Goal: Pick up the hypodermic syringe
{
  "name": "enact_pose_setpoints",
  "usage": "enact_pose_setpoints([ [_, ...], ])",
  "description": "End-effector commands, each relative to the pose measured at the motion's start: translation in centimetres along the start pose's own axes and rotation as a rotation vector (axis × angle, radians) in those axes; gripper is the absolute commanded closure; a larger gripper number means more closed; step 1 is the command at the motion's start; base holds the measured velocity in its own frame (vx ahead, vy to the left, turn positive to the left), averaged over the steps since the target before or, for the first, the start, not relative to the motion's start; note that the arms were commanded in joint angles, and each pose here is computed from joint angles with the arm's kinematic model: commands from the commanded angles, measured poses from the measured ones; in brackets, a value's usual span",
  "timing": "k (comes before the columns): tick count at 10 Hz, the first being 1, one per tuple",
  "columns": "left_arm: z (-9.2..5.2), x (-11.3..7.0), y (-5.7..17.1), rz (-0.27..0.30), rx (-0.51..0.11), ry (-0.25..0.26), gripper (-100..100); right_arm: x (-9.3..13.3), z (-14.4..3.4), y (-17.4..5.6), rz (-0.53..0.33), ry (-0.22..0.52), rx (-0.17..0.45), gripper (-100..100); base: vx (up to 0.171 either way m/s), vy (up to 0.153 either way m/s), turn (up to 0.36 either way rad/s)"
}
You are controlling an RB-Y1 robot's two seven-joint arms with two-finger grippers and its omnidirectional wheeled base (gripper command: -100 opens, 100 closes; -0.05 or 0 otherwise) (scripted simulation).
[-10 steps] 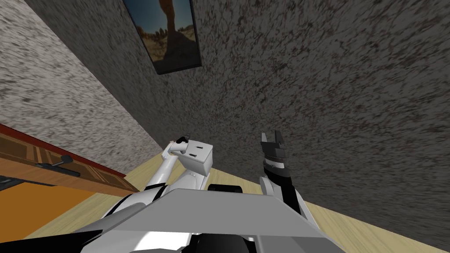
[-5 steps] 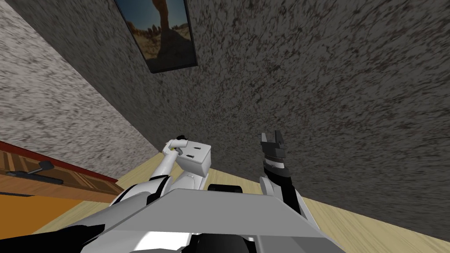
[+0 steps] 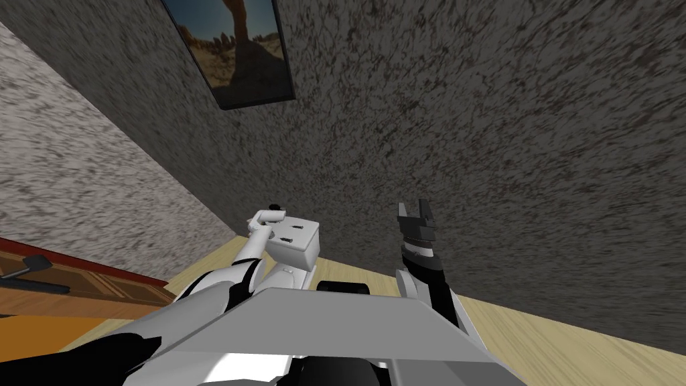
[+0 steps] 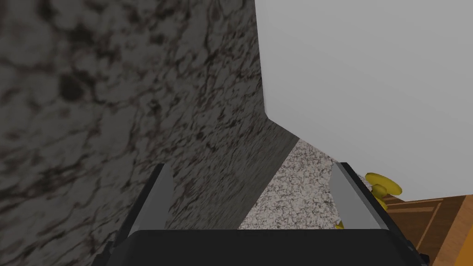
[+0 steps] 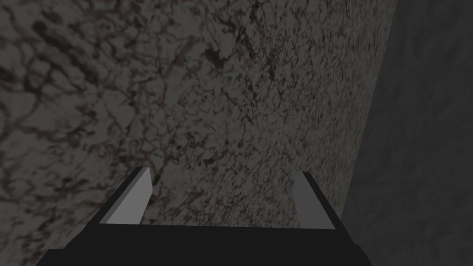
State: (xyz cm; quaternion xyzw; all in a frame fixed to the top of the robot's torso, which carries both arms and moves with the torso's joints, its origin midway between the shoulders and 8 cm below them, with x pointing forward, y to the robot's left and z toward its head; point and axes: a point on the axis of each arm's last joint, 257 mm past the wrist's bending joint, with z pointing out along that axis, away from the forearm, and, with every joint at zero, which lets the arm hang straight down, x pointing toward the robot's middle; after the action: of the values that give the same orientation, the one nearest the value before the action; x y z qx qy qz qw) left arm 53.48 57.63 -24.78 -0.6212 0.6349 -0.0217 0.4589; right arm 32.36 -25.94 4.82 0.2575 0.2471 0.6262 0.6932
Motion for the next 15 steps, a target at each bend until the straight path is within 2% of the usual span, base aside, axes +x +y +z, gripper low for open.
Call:
enact_pose_setpoints([
  [1,0.3,-0.4,0.7,0.004,-0.058,0.014,-100,0.0,0.0,0.0,0.000,0.000,0.000,0,0.000,-0.018,-0.077],
  [2,0.5,0.1,1.9,0.005,-0.096,0.027,-100,0.0,0.0,0.0,0.000,0.000,0.000,0,0.001,-0.014,-0.043],
  [3,0.5,-0.3,1.8,0.006,-0.128,0.037,-100,0.0,0.0,0.0,0.000,0.000,0.000,0,-0.001,-0.018,-0.080],
  [4,0.7,0.2,3.0,0.008,-0.162,0.049,-100,0.0,0.0,0.0,0.000,0.000,0.000,0,-0.001,-0.014,-0.043],
  [5,0.6,-0.1,3.0,0.009,-0.196,0.063,-100,0.0,0.0,0.0,0.000,0.000,0.000,0,-0.001,-0.019,-0.074],
  [8,0.7,0.7,5.2,0.014,-0.286,0.102,-100,0.0,0.0,0.0,0.000,0.000,0.000,0,-0.001,-0.014,-0.045],
  [12,0.2,1.5,7.1,0.020,-0.396,0.162,-100,0.0,0.0,0.0,0.000,0.000,0.000,0,-0.001,-0.013,-0.047],
  [13,-0.2,1.9,7.7,0.022,-0.441,0.190,-100,0.0,0.0,0.0,0.000,0.000,0.000,0,-0.001,-0.013,-0.059],
  [14,-0.2,2.0,7.9,0.023,-0.445,0.192,-100,0.0,0.0,0.0,0.000,0.000,0.000,0,0.000,-0.010,-0.028],
  [15,-0.6,2.5,8.6,0.026,-0.490,0.222,-100,0.0,0.0,0.0,0.000,0.000,0.000,0,0.001,-0.013,-0.060],
])
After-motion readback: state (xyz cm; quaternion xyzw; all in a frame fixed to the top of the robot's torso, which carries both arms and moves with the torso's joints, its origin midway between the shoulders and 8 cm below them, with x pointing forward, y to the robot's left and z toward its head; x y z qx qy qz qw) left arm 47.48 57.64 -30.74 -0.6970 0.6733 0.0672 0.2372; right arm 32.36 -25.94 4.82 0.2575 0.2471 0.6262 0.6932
